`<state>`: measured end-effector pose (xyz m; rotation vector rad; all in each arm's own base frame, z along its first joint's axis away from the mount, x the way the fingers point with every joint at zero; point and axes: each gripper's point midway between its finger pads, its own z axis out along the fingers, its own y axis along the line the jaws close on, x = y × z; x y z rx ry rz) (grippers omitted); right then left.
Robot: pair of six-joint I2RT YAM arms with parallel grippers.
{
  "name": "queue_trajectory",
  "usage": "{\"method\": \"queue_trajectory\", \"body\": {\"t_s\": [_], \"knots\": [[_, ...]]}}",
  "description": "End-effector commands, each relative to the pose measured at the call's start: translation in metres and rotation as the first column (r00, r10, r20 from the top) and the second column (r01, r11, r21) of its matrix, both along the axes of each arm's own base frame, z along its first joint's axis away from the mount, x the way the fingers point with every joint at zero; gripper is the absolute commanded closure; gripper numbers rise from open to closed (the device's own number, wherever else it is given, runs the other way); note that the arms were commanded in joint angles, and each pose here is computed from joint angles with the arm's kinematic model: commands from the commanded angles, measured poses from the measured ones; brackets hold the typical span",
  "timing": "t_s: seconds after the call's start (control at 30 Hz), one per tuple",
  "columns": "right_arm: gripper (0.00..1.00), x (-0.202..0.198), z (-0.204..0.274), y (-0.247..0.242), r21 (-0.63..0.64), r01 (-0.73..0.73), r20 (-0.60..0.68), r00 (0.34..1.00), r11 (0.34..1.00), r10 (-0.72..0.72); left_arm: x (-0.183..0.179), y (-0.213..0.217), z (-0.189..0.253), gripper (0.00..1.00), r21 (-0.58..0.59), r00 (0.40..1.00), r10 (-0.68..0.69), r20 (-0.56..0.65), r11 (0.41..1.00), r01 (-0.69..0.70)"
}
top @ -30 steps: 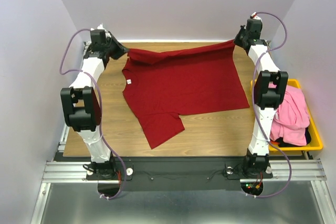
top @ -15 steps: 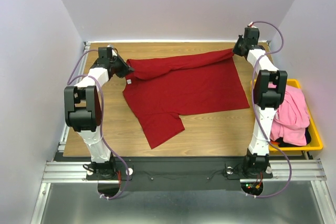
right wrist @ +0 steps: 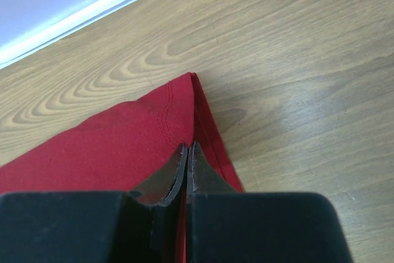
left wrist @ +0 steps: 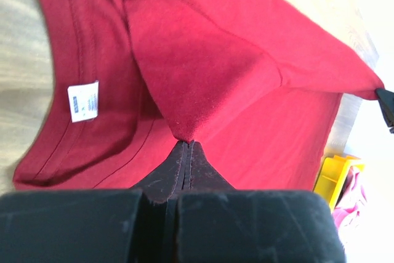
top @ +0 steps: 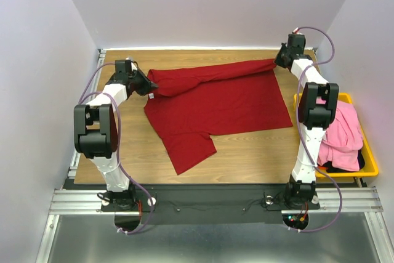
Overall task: Fold and stack the t-shirts
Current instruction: Fold the tshirt
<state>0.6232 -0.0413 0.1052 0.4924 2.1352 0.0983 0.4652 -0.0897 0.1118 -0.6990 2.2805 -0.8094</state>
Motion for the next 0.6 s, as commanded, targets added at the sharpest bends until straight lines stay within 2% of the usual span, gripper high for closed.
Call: {"method": "queue_trajectory", "body": {"t_s": [0.0,0.27,0.33,0.37,0.4,0.47,0.5,0.57], "knots": [[0.97,0.000,0.027,-0.016,-0.009,0.050,0.067,0.997,0.999,-0.050,-0.012,-0.014,0.007,1.00,-0.006,0.999,-0.032,0.025,0.999,0.032],[0.92,-0.003,-0.004,-0.020,-0.004,0.080,0.012,0.997,0.997,-0.079,-0.028,-0.021,-0.032,1.00,-0.022,0.999,-0.035,-0.039,0.999,0.034],[0.82,-0.003,-0.004,-0.020,-0.005,0.079,0.011,0.997,0.997,-0.079,-0.030,-0.020,-0.035,1.00,-0.024,0.999,-0.031,-0.040,0.999,0.030],[0.70,-0.004,-0.002,-0.019,-0.005,0.073,0.011,0.997,0.997,-0.073,-0.031,-0.019,-0.033,1.00,-0.017,0.999,-0.021,-0.033,1.000,0.020],[0.64,-0.004,0.001,-0.018,-0.006,0.069,0.014,0.998,0.998,-0.069,-0.031,-0.019,-0.030,1.00,-0.018,0.999,-0.022,-0.024,1.000,0.021],[0.52,-0.008,0.015,-0.016,-0.001,0.061,0.026,0.998,0.998,-0.061,-0.031,-0.018,-0.018,0.74,-0.012,1.000,-0.022,0.006,1.000,0.022],[0.43,-0.010,0.021,-0.016,0.002,0.058,0.032,0.998,0.998,-0.058,-0.032,-0.015,-0.014,0.57,0.002,1.000,-0.014,0.013,1.000,0.014],[0.38,-0.019,0.035,-0.010,0.020,0.043,0.043,0.998,0.999,-0.044,-0.033,-0.013,0.003,0.38,0.022,0.999,-0.005,0.050,1.000,0.004]]}}
